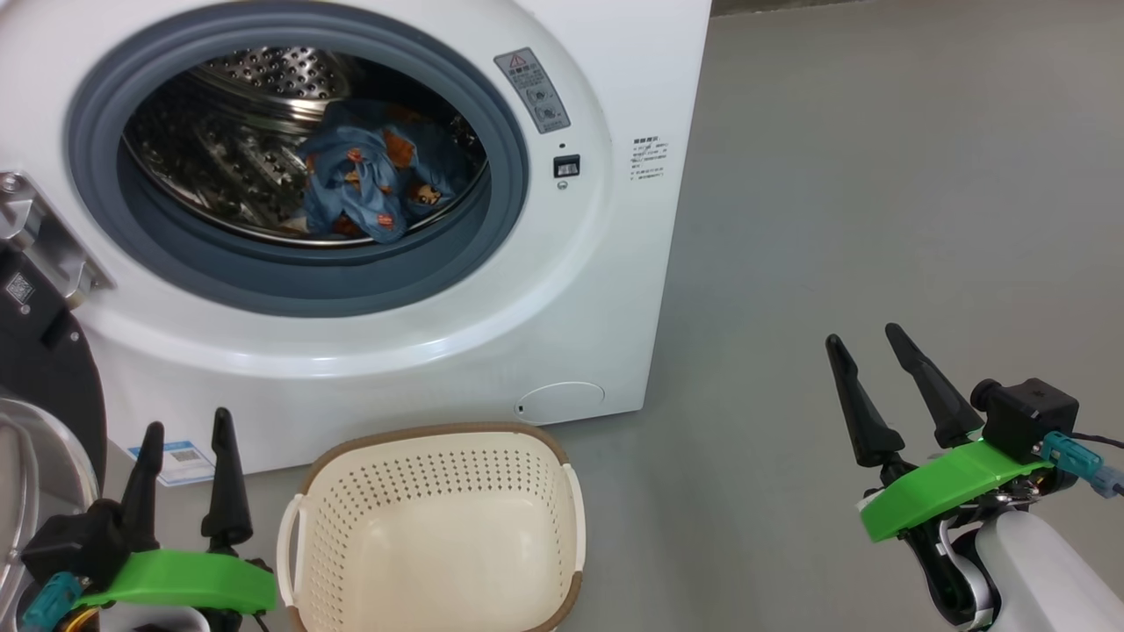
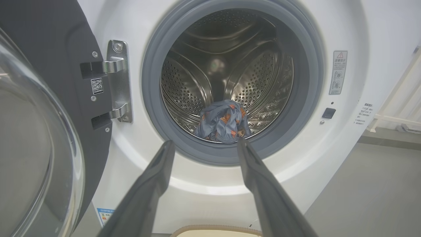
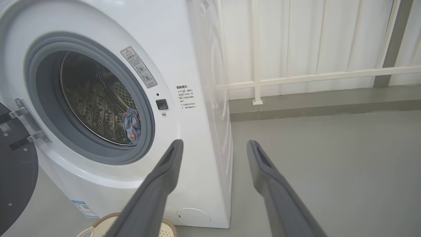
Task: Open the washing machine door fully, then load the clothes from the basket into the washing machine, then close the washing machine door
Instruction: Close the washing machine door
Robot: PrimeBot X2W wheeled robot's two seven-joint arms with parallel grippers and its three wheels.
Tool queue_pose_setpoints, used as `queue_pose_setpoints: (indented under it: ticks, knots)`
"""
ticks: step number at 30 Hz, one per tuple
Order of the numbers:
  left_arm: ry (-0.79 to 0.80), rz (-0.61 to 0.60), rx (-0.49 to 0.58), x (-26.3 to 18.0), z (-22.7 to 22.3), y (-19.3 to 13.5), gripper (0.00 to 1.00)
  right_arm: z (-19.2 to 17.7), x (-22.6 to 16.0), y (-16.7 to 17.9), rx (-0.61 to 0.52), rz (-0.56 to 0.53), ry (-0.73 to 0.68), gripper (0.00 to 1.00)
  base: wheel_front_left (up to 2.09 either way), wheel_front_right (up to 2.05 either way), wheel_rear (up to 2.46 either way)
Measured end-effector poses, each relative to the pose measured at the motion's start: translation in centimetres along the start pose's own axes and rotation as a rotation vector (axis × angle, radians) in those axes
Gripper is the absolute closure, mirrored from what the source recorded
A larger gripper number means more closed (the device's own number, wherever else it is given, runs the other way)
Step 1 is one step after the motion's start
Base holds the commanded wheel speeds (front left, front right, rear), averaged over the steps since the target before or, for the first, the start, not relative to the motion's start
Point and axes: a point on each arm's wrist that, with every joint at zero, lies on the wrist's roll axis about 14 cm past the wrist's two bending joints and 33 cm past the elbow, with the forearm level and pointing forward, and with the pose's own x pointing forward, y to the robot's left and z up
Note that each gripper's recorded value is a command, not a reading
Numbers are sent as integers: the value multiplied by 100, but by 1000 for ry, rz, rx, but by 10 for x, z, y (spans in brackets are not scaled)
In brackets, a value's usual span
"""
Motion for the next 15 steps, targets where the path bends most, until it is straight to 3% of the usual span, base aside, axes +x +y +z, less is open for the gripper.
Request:
queue_pose_setpoints:
  ticks: [9,15]
  knots:
    - [2,2,-7,1,-1,1,0,-2,0,-1,3,-4,6,0,-2,2,0]
    - [2,5,-16,1,-1,2,0,-3,0,-1,3,-4,9,0,-62,62,0]
